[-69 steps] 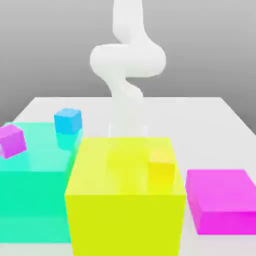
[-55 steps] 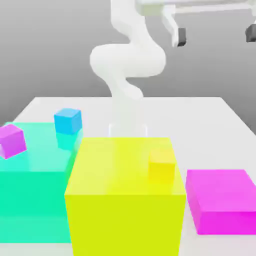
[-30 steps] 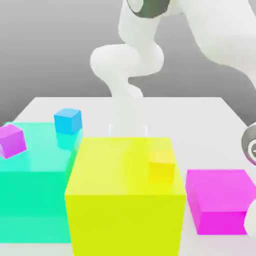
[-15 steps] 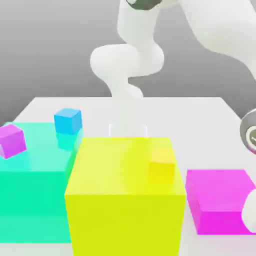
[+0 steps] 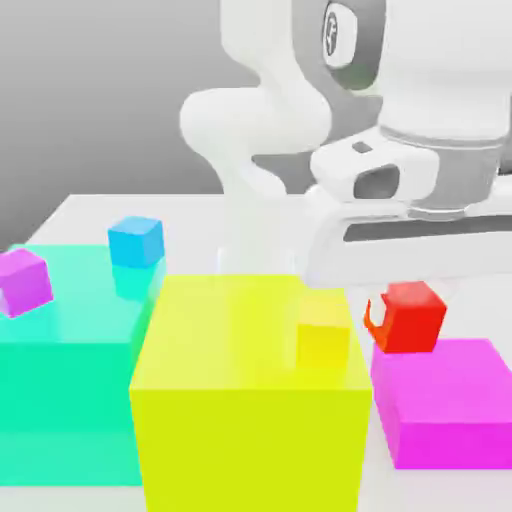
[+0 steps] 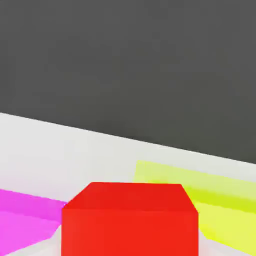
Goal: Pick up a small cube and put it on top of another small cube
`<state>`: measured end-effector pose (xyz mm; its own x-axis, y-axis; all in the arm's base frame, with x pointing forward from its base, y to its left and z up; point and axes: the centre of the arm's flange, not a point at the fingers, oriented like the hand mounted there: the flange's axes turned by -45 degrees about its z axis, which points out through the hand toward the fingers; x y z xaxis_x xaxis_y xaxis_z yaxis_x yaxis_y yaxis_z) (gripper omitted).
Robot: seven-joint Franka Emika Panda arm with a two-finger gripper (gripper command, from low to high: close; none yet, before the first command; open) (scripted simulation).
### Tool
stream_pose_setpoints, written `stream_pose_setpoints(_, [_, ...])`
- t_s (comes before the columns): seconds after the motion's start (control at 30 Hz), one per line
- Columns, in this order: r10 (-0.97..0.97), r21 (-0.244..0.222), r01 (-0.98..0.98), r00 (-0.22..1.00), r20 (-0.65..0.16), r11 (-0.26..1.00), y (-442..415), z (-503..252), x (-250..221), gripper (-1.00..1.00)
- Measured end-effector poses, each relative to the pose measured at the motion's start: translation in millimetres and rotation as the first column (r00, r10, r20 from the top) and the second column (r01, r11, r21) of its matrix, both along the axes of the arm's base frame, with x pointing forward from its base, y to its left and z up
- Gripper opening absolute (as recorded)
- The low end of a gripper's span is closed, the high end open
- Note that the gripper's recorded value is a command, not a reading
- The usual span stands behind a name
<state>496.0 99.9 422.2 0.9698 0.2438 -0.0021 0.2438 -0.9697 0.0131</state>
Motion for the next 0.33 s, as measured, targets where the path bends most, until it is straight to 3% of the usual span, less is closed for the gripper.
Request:
stream_pose_setpoints(0.1, [0.045, 0.014, -0.045, 0.999, -0.002, 0.999, -26.2, 21.3, -21.5, -1.00])
stream_pose_setpoints(0.2, [0.056, 0.019, -0.056, 0.998, -0.002, 0.998, -32.8, -10.9, -26.1, -1.00])
stream_pose_setpoints(0.23, [0.057, 0.018, -0.057, 0.998, -0.002, 0.998, -33.4, -24.8, -27.0, 1.00])
stream_pose_setpoints(0.33, [0.057, 0.018, -0.057, 0.998, -0.002, 0.998, -33.4, -24.8, -27.0, 1.00])
